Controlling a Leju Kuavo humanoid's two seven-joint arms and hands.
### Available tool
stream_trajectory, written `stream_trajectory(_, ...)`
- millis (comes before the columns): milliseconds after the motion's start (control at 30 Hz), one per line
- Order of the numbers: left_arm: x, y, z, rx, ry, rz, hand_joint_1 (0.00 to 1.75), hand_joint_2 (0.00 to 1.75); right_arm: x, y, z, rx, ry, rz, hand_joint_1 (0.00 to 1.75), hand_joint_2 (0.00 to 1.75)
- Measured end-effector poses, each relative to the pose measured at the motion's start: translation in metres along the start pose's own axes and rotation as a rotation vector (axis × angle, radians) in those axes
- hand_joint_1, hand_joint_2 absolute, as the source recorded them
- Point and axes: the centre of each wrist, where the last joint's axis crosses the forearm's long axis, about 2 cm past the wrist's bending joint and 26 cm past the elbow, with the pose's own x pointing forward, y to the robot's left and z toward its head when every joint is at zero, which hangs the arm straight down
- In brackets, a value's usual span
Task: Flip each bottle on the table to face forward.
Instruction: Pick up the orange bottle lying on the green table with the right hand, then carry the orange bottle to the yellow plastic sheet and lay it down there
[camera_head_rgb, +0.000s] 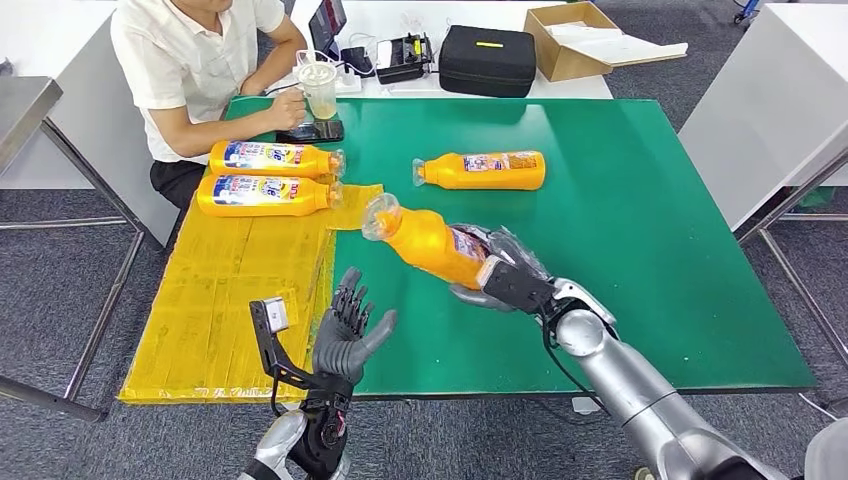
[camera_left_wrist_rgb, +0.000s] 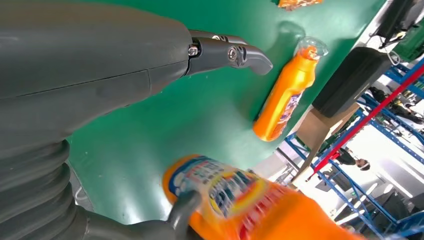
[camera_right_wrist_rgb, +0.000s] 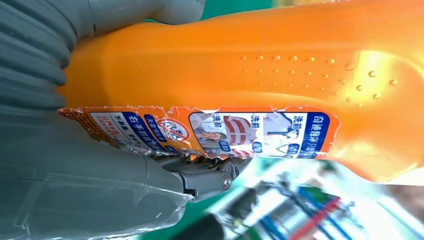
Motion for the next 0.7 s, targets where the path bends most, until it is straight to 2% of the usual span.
stream_trajectory(200, 0.004, -0.002, -0.003, -0.022, -0.048, 0.000, 0.00, 1.75, 0.016, 0.009, -0.016, 0.003, -0.073, -0.003, 1.75, 1.75)
stream_trajectory(433, 0.018, -0.015, -0.008, -0.091, -0.219, -0.092, 0.00, 1.75, 0.023, 0.023, -0.024, 0.046, -0.108, -0.053, 1.75, 1.75)
stream_trajectory(600, 0.029, -0.027, -0.009, -0.107, -0.382, -0.183, 0.00, 1.75, 0.024, 0.037, -0.027, 0.107, -0.109, -0.111, 1.75, 1.75)
stream_trajectory(700, 0.034, -0.032, -0.009, -0.112, -0.431, -0.203, 0.00, 1.75, 0.025, 0.044, -0.029, 0.128, -0.106, -0.129, 1.75, 1.75)
